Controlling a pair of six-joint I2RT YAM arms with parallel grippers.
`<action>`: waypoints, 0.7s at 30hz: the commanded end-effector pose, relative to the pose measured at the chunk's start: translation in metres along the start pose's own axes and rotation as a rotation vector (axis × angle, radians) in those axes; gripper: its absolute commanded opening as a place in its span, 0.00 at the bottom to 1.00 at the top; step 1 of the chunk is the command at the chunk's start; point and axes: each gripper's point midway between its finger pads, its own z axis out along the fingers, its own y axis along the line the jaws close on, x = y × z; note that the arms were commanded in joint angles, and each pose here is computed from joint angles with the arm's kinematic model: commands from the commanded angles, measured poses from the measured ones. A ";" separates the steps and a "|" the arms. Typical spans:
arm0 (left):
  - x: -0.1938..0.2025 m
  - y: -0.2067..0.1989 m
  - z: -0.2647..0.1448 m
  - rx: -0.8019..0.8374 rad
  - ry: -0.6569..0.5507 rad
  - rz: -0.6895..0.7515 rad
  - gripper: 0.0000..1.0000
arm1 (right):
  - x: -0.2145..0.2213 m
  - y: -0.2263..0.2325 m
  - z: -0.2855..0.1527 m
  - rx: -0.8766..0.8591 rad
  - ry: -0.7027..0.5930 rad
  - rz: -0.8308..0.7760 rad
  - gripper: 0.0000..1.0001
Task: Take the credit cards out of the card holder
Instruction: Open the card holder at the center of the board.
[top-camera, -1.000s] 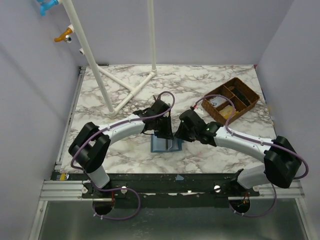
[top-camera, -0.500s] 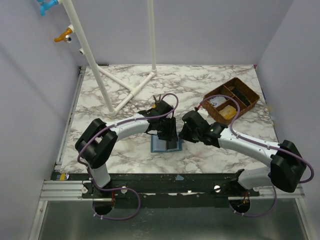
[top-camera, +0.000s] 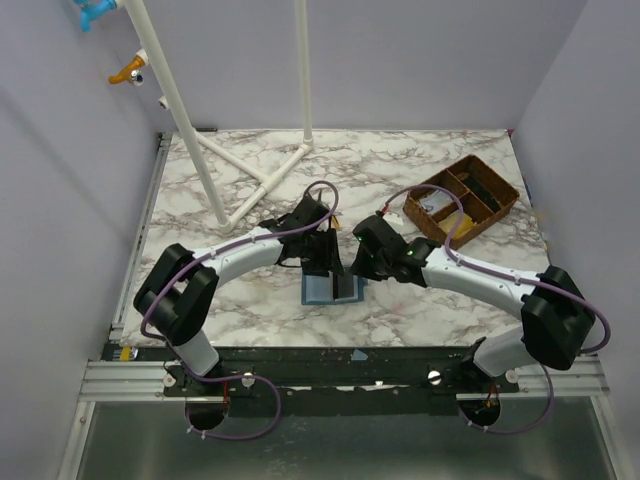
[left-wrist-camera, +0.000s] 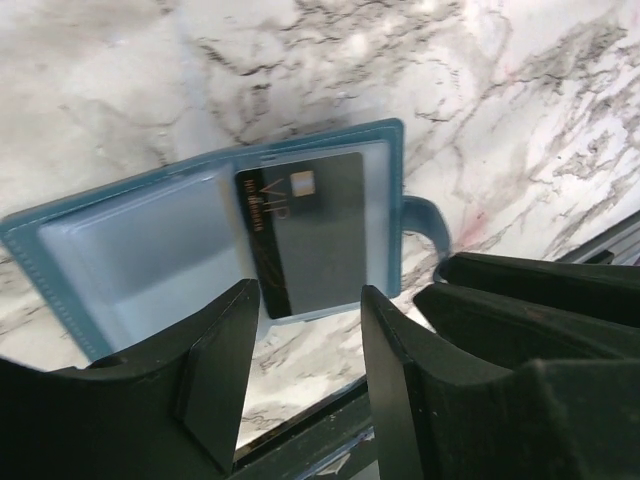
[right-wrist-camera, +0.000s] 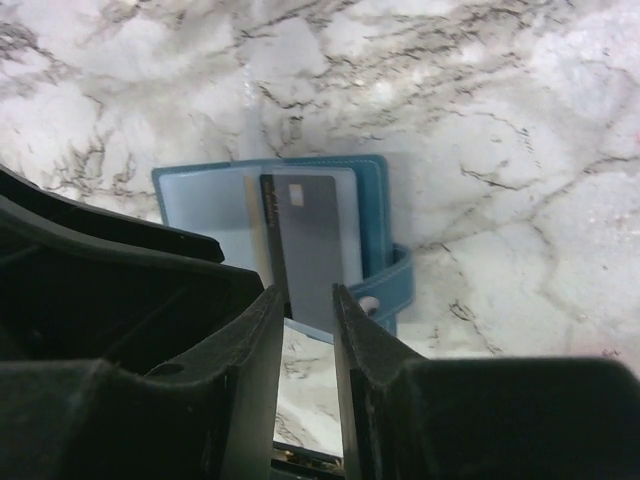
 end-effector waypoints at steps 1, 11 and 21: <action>0.000 0.018 -0.006 -0.030 -0.025 -0.027 0.47 | -0.007 0.024 0.000 -0.050 -0.013 -0.032 0.29; 0.002 0.026 -0.008 -0.022 -0.023 -0.048 0.46 | 0.003 0.026 0.014 0.006 0.010 -0.077 0.29; 0.002 0.024 -0.009 -0.010 -0.016 -0.033 0.44 | 0.015 -0.006 0.036 0.119 0.022 -0.092 0.20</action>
